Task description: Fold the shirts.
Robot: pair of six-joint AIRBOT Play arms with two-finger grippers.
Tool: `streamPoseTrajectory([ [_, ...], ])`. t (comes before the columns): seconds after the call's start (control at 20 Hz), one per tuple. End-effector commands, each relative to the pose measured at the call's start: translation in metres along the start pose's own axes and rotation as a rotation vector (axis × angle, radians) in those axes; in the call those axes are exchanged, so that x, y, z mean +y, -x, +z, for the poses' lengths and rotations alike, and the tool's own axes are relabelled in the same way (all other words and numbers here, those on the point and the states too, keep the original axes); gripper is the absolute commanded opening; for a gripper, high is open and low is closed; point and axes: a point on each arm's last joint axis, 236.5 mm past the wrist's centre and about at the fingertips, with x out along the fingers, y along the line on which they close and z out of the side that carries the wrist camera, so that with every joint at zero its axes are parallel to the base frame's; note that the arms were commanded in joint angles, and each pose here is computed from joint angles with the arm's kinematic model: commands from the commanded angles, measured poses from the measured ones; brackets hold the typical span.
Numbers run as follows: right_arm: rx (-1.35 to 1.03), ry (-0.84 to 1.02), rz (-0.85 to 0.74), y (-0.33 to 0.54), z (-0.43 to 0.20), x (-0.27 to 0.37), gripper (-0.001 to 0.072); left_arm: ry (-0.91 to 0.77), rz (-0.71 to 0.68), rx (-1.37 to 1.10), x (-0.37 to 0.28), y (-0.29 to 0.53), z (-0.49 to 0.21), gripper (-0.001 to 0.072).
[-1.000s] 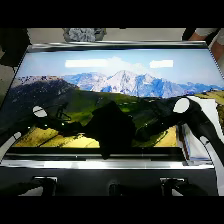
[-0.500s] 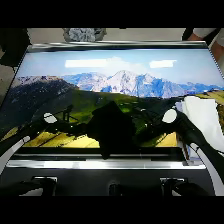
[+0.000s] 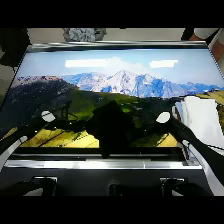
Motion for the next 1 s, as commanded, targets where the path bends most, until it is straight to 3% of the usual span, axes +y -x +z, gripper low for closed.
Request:
streamPoseTrajectory([
  [0.0, -0.072, 0.207, -0.148, 0.075, 0.041, -0.010, 0.0041, -0.196, 0.070, -0.250, -0.022, 0.083, 0.066, 0.0026],
  [0.1, -0.250, 0.384, -0.342, 0.168, 0.095, 0.005, 0.0041, -0.302, 0.081, -0.507, -0.061, 0.180, 0.115, 0.0026],
  [0.25, -0.602, 0.616, -0.611, 0.314, 0.147, 0.086, 0.0041, -0.391, 0.053, -0.905, -0.128, 0.350, 0.141, 0.0026],
  [0.45, -0.855, 0.761, -0.696, 0.395, 0.124, 0.186, 0.0041, -0.457, 0.008, -1.229, -0.190, 0.493, 0.100, 0.0026],
  [0.7, -0.749, 0.741, -0.663, 0.380, 0.077, 0.200, 0.0042, -0.490, 0.016, -1.198, -0.198, 0.499, 0.057, 0.0027],
  [0.85, -0.440, 0.554, -0.639, 0.340, 0.035, 0.148, 0.0042, -0.457, 0.139, -1.006, -0.159, 0.455, 0.052, 0.0027],
  [0.95, -0.221, 0.412, -0.579, 0.306, 0.006, 0.111, 0.0042, -0.406, 0.149, -0.865, -0.133, 0.409, 0.054, 0.0027],
])
